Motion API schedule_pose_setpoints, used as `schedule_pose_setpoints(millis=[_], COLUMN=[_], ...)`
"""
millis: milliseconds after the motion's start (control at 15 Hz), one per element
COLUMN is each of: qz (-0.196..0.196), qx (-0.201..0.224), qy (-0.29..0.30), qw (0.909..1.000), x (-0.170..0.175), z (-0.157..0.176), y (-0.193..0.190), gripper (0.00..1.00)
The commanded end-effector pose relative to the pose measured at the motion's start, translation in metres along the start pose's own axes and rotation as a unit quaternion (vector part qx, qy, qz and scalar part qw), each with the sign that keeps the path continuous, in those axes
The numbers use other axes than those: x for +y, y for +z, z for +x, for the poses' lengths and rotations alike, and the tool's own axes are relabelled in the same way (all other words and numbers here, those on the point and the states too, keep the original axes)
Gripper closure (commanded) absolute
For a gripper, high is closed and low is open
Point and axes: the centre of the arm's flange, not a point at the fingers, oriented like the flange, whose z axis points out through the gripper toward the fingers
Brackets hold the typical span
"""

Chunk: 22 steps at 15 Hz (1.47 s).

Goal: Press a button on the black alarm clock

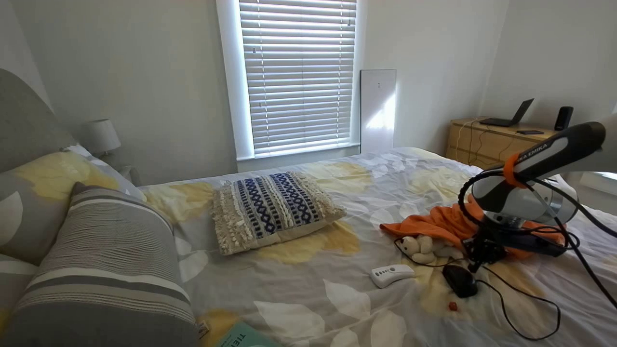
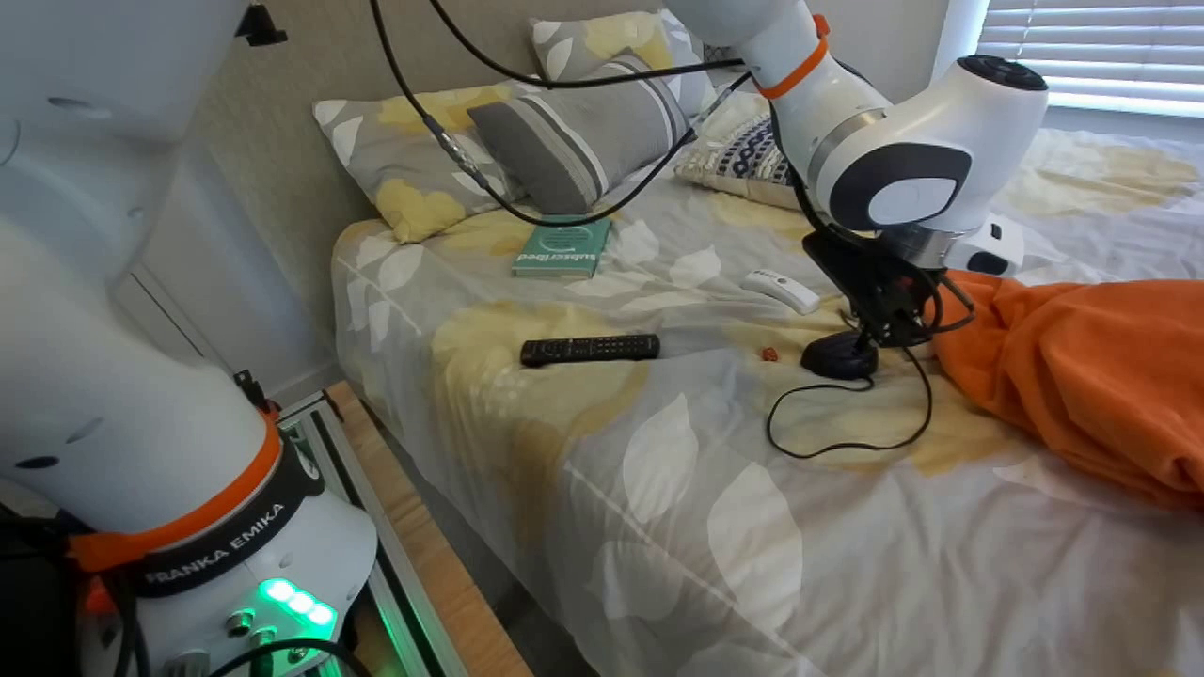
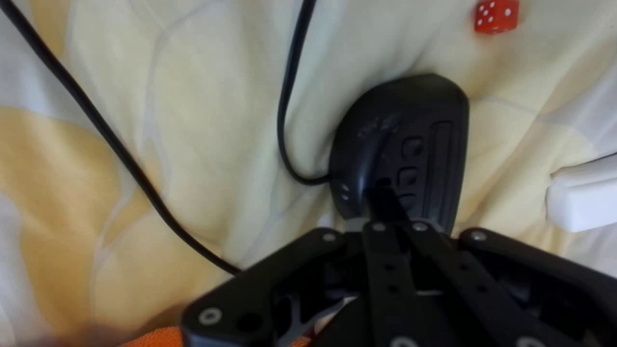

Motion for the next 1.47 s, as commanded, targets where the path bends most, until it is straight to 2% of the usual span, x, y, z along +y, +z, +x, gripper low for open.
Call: schedule_pose_setpoints(millis=[0,800,1067,1400], qz=[-0.006,-0.022,-0.042,-0.044], qx=[-0.008,-0.019,-0.042,-0.077], qy=[0.007,0.008,0.004,-0.010], qw=[0.9999,0.9995,0.9982,0.9960], x=[-0.004,-0.013,-0.017,-0.029], z=[0.009,0.014,0.011,0.006], y=[0.007,0.027,0.047,0.058], gripper=[1.00,1.00,1.00,1.00])
